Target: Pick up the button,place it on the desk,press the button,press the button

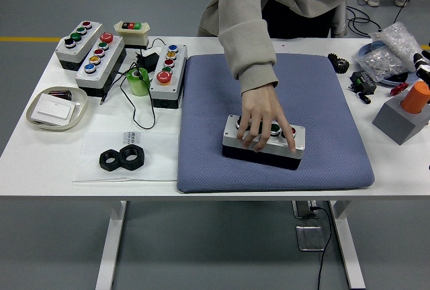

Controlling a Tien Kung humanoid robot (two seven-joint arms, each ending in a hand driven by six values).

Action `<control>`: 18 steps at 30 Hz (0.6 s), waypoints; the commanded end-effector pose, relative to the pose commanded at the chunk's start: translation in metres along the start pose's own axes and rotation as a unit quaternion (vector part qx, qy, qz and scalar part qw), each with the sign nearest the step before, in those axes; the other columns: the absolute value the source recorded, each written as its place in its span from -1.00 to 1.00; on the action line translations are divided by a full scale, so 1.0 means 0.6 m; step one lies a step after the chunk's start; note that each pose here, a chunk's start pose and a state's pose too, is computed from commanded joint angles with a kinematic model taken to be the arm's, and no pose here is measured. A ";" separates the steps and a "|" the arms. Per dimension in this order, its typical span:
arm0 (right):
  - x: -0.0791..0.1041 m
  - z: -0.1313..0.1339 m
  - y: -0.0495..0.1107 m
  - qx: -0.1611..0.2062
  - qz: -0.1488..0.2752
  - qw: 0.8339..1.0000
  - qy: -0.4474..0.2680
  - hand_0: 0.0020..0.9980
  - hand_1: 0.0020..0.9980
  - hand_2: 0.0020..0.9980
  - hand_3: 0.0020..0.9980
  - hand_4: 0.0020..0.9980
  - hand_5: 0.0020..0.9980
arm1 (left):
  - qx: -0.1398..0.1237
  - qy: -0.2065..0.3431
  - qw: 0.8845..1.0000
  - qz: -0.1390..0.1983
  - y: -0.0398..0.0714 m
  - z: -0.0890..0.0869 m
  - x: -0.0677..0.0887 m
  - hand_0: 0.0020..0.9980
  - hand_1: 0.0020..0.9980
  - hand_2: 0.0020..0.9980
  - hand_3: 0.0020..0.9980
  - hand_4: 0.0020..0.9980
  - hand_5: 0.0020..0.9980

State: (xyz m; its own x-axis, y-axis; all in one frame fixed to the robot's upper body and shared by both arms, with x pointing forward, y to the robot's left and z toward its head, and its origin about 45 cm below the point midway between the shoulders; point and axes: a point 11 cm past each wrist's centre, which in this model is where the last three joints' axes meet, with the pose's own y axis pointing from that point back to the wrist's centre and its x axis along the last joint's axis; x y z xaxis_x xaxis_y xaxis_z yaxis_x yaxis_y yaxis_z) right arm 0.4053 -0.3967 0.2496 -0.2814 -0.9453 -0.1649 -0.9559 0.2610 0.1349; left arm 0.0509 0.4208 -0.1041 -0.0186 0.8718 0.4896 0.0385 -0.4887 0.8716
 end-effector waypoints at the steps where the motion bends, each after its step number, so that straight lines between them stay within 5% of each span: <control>1: 0.001 0.002 0.000 -0.008 0.003 1.000 -0.019 0.80 0.62 0.71 0.70 0.25 -0.60 | 0.000 0.000 1.000 0.000 0.000 0.000 0.000 0.48 0.55 0.70 0.53 0.05 1.00; 18: 0.013 0.003 0.002 -0.011 0.021 0.999 -0.033 0.80 0.61 0.70 0.71 0.24 -0.61 | 0.002 -0.003 1.000 0.000 0.000 -0.003 -0.001 0.48 0.55 0.70 0.53 0.05 1.00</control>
State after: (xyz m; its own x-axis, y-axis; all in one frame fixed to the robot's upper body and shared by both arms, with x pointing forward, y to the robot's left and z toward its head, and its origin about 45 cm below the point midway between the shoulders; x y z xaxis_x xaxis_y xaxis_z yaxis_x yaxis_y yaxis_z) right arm 0.4019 -0.4037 0.2467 -0.3277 -0.9184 -0.2215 -0.9409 0.2961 0.1642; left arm 0.0492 0.4203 -0.1045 -0.0122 0.8718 0.4897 0.0426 -0.4889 0.8713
